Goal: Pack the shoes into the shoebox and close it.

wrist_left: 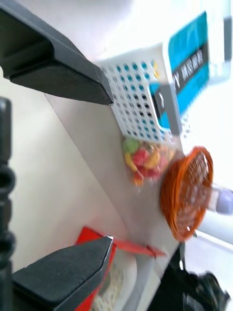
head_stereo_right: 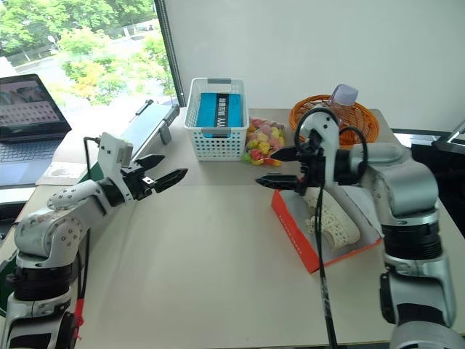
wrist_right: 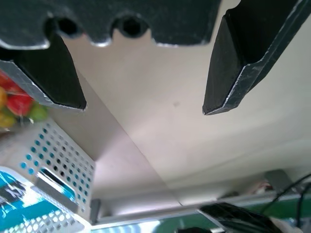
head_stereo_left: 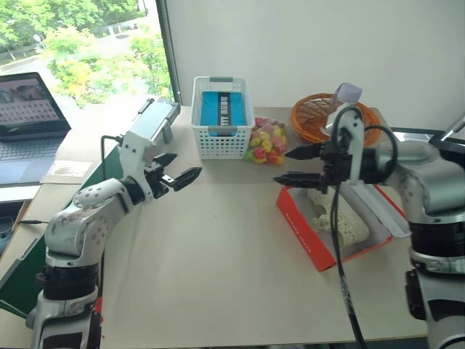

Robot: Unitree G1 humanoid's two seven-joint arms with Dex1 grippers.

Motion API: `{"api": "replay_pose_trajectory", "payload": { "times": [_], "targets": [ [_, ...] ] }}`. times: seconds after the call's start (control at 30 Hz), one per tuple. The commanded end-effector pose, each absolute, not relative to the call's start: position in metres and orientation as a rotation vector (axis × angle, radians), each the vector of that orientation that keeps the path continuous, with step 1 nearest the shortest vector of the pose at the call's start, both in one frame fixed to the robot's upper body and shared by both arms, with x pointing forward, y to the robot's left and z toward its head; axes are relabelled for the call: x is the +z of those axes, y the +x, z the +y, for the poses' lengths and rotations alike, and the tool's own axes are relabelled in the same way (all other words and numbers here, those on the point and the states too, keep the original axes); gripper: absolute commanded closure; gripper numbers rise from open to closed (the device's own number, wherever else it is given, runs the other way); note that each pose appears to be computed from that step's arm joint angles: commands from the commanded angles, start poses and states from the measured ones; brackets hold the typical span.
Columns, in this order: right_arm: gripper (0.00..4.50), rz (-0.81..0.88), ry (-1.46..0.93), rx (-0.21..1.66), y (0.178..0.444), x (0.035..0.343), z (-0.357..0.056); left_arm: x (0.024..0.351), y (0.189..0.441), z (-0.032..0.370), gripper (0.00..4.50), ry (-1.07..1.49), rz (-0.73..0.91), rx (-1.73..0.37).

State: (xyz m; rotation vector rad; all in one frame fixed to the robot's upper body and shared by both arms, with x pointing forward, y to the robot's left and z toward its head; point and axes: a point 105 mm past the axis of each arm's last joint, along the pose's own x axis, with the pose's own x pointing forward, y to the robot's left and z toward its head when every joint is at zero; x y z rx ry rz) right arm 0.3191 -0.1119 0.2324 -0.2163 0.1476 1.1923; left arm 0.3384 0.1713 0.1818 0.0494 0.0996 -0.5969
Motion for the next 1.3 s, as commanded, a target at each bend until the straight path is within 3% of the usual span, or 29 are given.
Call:
{"api": "replay_pose_trajectory", "payload": {
  "times": [0.03, 0.37, 0.7, 0.93, 1.07, 1.3],
  "targets": [
    [0.00, 0.060, -0.205, 1.210, 0.311, 0.243, -0.099, 0.186, 0.338, 0.191, 0.12, 0.114, 0.059, -0.487],
    [0.00, 0.061, -0.172, 1.185, 0.322, 0.213, -0.072, 0.181, 0.337, 0.230, 0.12, 0.150, 0.037, -0.207],
    [0.00, 0.023, -0.171, 1.173, 0.331, 0.207, -0.059, 0.184, 0.343, 0.229, 0.12, 0.180, 0.029, -0.203],
    [0.00, 0.013, -0.166, 1.219, 0.324, 0.204, -0.045, 0.196, 0.353, 0.280, 0.12, 0.195, 0.029, -0.029],
    [0.00, -0.010, -0.280, 1.267, 0.319, 0.199, -0.038, 0.206, 0.363, 0.307, 0.12, 0.137, 0.033, 0.038],
    [0.00, -0.042, -0.287, 1.290, 0.319, 0.206, -0.031, 0.208, 0.377, 0.323, 0.12, 0.121, 0.057, 0.034]
  ]
}}
